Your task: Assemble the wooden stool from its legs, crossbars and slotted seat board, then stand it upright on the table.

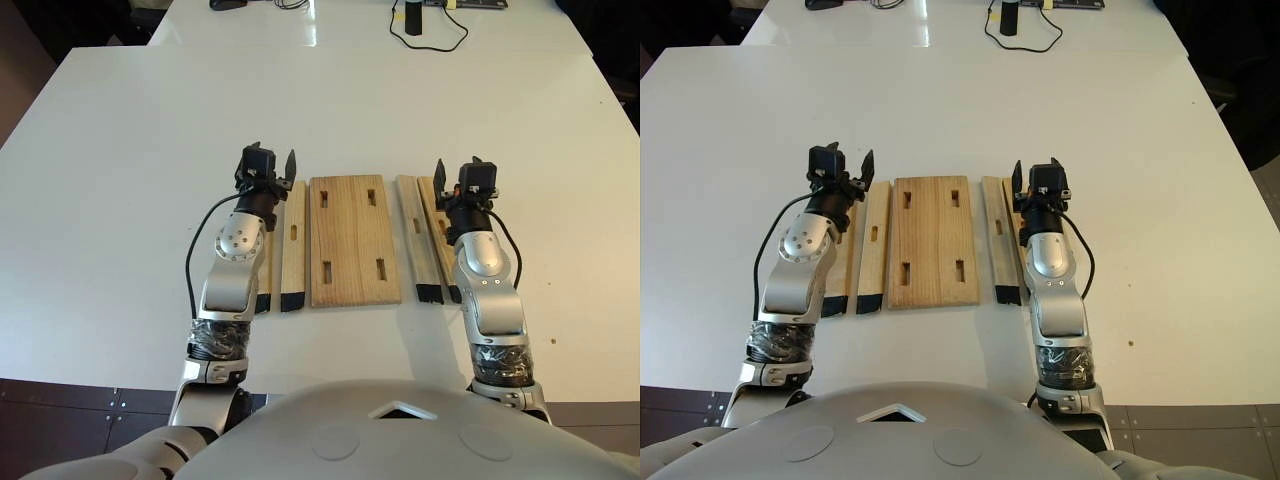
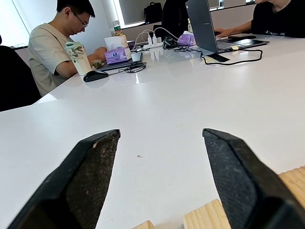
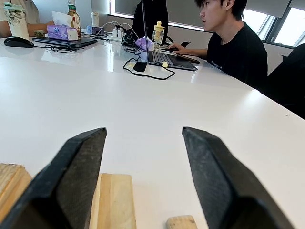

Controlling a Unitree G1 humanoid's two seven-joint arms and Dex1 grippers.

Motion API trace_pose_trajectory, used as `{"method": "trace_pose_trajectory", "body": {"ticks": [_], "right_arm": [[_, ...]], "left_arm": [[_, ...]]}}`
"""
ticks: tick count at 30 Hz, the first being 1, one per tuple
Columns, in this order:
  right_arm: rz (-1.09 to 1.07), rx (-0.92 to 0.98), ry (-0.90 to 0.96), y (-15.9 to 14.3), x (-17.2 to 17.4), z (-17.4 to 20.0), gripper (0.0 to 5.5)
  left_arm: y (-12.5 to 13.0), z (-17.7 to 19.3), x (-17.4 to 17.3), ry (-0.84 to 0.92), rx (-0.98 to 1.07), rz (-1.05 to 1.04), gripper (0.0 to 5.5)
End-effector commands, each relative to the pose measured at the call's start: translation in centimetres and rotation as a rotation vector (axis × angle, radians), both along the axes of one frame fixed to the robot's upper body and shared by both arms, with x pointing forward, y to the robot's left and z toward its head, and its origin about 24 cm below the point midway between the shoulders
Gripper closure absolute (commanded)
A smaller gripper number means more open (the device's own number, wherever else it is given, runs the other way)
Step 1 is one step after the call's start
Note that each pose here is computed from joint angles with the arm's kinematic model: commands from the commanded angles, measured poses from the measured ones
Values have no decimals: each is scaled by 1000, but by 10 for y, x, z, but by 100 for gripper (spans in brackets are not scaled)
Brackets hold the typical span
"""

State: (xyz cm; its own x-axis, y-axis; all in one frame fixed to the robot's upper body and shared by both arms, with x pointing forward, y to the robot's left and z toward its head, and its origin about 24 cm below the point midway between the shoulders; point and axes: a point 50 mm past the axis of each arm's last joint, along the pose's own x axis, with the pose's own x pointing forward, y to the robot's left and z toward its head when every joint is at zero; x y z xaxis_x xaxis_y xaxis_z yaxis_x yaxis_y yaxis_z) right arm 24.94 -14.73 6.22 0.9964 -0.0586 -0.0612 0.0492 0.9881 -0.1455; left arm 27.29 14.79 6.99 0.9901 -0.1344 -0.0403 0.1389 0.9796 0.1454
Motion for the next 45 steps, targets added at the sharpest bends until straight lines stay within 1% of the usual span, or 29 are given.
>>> {"method": "trace_pose_trajectory", "body": {"ticks": [1, 2, 4, 9, 15, 17, 20, 22, 24, 27, 30, 33, 38, 42, 45], "right_arm": [[1, -6, -8, -1, 1, 1, 257], [-1, -7, -8, -2, 1, 1, 257], [-2, -10, -5, -2, 1, 0, 257], [3, -8, -2, 1, 0, 0, 257], [-23, -5, 13, -2, -4, -6, 257], [-22, -3, 16, 0, -5, -7, 257], [-24, 0, 11, 2, -5, -6, 257], [-34, -2, 13, 0, -7, -8, 257], [-56, -3, 11, -4, -11, -8, 257], [-128, 2, 18, -11, -23, -11, 257], [-182, 18, 34, -10, -35, -17, 257], [-217, 32, 50, -7, -44, -21, 257], [-223, 32, 55, -5, -47, -21, 257], [-225, 27, 53, -9, -47, -20, 257], [-219, 25, 62, -8, -48, -22, 257]], "left_arm": [[3, 1, 2, 2, -2, 0, 228], [3, 1, 2, 1, -4, -1, 246], [2, 2, 2, 0, -4, -1, 266], [4, 2, 2, 7, 8, 8, 266], [32, -4, -6, 83, 52, 35, 266], [33, -7, -6, 106, 47, 34, 266], [27, -7, -8, 110, 39, 9, 266], [33, -9, -17, 170, 38, 8, 266], [52, -5, -38, 301, 83, 18, 266], [73, 20, -65, 458, 177, -47, 266], [85, 38, -75, 574, 237, -112, 266], [85, 48, -76, 660, 226, -158, 266], [89, 39, -87, 795, 195, -110, 266], [85, 35, -93, 832, 178, -122, 266], [77, 32, -95, 851, 131, -142, 266]]}}
